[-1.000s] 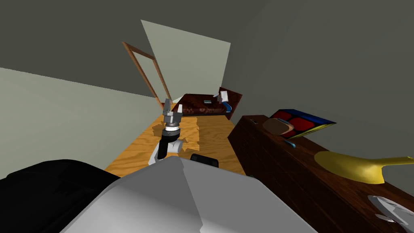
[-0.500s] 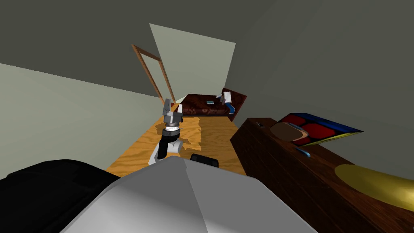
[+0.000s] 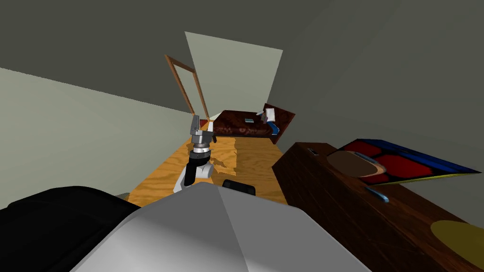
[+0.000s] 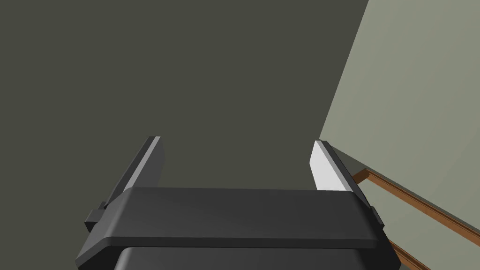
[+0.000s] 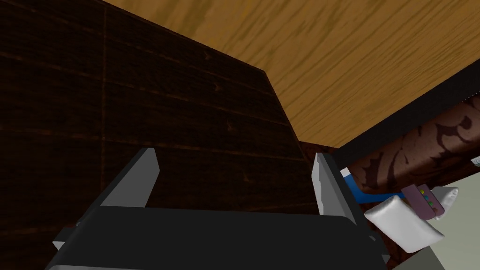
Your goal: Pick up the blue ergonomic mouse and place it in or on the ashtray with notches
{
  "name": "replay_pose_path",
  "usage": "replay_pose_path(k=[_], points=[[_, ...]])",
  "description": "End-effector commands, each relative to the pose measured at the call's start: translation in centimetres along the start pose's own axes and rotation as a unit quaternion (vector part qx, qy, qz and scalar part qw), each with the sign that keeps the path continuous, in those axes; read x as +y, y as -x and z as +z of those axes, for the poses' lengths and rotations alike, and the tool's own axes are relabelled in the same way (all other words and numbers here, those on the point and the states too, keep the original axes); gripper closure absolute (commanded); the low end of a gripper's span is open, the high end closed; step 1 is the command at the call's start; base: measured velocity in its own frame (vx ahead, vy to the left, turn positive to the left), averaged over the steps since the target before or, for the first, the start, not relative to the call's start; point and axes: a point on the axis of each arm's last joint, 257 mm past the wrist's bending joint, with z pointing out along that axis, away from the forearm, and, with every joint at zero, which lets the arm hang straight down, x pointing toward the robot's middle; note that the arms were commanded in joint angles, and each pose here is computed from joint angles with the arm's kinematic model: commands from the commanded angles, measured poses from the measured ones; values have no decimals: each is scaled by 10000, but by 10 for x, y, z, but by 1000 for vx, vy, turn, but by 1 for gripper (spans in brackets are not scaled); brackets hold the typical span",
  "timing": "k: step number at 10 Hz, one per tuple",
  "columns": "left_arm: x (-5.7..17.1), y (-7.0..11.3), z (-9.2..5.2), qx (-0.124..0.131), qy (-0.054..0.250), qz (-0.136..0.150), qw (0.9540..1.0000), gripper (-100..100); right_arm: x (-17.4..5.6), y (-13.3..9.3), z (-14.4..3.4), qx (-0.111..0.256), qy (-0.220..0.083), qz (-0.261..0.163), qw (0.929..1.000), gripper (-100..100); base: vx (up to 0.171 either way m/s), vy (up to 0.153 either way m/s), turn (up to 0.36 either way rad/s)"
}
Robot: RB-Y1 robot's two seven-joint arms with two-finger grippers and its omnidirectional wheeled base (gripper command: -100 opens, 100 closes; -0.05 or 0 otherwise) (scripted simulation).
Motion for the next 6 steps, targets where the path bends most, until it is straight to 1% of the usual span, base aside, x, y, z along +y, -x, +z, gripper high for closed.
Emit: replay_pose_path(k=[1, 2, 3, 4, 5, 6], points=[[0, 0, 0, 0, 0, 0, 10000, 0, -36, 5, -26, 146, -399, -200, 9989, -100, 77, -23, 244], [0, 0, 0, 0, 0, 0, 10000, 0, -39, 18, -30, 162, -465, -361, 9981, -100, 76, -50, 106], [0, 0, 0, 0, 0, 0, 10000, 0, -60, 21, -49, 293, -676, -504, 9960, -100, 89, -69, 216], [0, 0, 0, 0, 0, 0, 10000, 0, -66, 33, -55, 298, -773, -633, 9945, -100, 72, -82, 125], [0, 0, 0, 0, 0, 1, 10000, 0, -66, 35, -55, 300, -776, -649, 9944, -100, 31, -50, -15], [0, 0, 0, 0, 0, 1, 10000, 0, -83, 44, -74, 433, -969, -853, 9907, -100, 54, -81, 226]])
